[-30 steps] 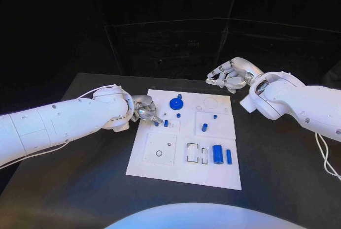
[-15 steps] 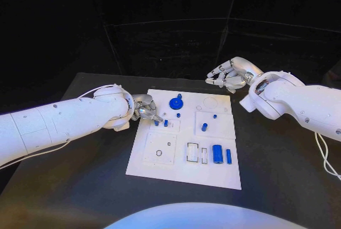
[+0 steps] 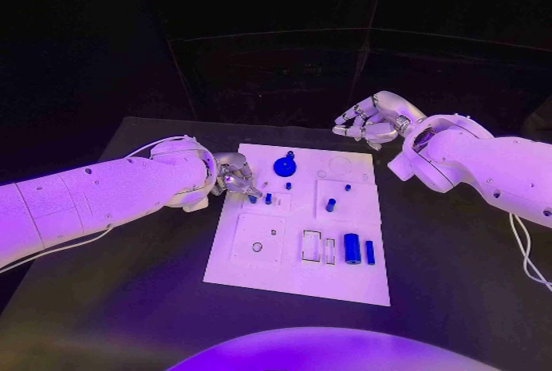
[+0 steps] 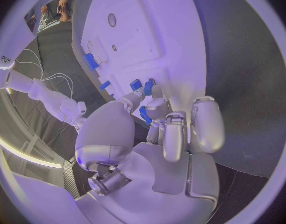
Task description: Assemble the parts on the task board
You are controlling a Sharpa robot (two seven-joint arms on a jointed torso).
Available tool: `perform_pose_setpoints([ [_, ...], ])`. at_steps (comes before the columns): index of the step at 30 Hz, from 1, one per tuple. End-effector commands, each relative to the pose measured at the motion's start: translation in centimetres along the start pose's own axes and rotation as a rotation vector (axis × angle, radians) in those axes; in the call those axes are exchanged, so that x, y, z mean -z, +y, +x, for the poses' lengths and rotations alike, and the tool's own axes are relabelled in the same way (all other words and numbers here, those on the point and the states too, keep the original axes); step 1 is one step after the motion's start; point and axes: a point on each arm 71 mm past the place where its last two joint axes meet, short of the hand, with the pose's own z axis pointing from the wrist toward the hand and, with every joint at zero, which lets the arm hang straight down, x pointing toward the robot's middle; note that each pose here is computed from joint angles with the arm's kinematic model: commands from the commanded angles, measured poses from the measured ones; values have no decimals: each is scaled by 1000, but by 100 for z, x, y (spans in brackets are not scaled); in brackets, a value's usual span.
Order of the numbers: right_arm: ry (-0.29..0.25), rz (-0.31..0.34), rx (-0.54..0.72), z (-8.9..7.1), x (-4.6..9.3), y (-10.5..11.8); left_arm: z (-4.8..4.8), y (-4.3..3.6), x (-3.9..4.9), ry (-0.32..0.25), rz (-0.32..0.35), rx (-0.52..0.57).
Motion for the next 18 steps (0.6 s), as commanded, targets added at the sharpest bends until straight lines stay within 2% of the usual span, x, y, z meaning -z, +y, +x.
perform_pose_setpoints([
  [1, 5, -10, 2, -1, -4, 17, 20, -10, 2, 29, 2, -13],
  [18, 4, -11, 1, 0, -5, 19, 24, -21, 1, 31, 4, -14],
])
